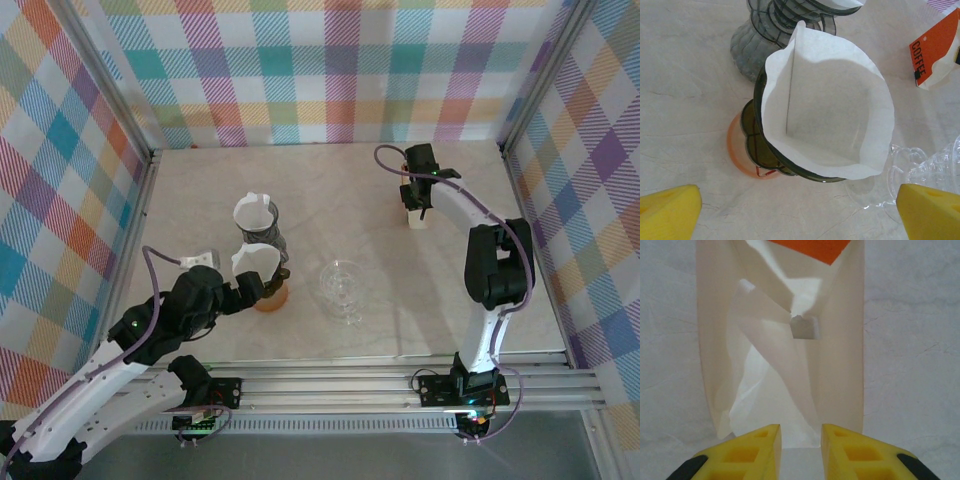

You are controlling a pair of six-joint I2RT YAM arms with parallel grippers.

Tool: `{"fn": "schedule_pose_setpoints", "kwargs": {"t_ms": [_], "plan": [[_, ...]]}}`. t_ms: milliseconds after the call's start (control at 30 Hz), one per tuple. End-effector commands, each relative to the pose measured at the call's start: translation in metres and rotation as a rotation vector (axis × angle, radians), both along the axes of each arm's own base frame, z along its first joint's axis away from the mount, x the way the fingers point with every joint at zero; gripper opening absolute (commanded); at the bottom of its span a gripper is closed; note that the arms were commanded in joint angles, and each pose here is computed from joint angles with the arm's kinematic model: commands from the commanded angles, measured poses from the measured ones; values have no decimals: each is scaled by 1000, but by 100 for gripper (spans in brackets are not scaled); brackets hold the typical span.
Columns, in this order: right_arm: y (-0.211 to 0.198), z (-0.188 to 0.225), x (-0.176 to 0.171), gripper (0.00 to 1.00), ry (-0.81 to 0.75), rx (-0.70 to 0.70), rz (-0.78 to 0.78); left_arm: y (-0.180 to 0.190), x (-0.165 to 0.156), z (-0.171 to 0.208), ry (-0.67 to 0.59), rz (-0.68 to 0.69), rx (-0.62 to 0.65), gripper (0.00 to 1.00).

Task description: Place the coffee filter in the dripper

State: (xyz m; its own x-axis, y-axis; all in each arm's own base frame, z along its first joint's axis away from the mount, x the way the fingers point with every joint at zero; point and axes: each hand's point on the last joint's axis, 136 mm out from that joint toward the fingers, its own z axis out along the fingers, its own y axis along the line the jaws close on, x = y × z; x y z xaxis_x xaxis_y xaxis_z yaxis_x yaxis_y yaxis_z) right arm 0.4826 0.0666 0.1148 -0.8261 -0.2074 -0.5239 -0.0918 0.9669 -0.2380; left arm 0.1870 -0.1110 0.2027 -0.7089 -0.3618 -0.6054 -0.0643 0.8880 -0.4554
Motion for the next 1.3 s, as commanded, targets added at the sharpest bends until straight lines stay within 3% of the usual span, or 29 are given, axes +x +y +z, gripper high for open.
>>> {"fn": "schedule_pose_setpoints", "kwargs": {"t_ms": [0, 267, 567, 733, 1033, 1267], "plan": [[-4, 4, 16, 27, -36, -26, 4, -8, 6, 20, -42, -17, -45, 100], [-1, -8, 22, 26, -15, -20, 6, -9, 6, 20, -35, -19, -42, 100], [-5, 2, 19, 0, -53, -25, -10, -9, 6, 20, -29, -18, -45, 100], [-8, 26, 9, 0, -102, 3, -43, -9, 4, 18, -27, -18, -48, 100], [1, 80, -50, 0, -177, 95, -77, -8, -1, 20, -30, -31, -70, 100], [37, 137, -129, 0, -241, 228, 10, -5, -10, 24, -30, -55, -86, 100]]}}
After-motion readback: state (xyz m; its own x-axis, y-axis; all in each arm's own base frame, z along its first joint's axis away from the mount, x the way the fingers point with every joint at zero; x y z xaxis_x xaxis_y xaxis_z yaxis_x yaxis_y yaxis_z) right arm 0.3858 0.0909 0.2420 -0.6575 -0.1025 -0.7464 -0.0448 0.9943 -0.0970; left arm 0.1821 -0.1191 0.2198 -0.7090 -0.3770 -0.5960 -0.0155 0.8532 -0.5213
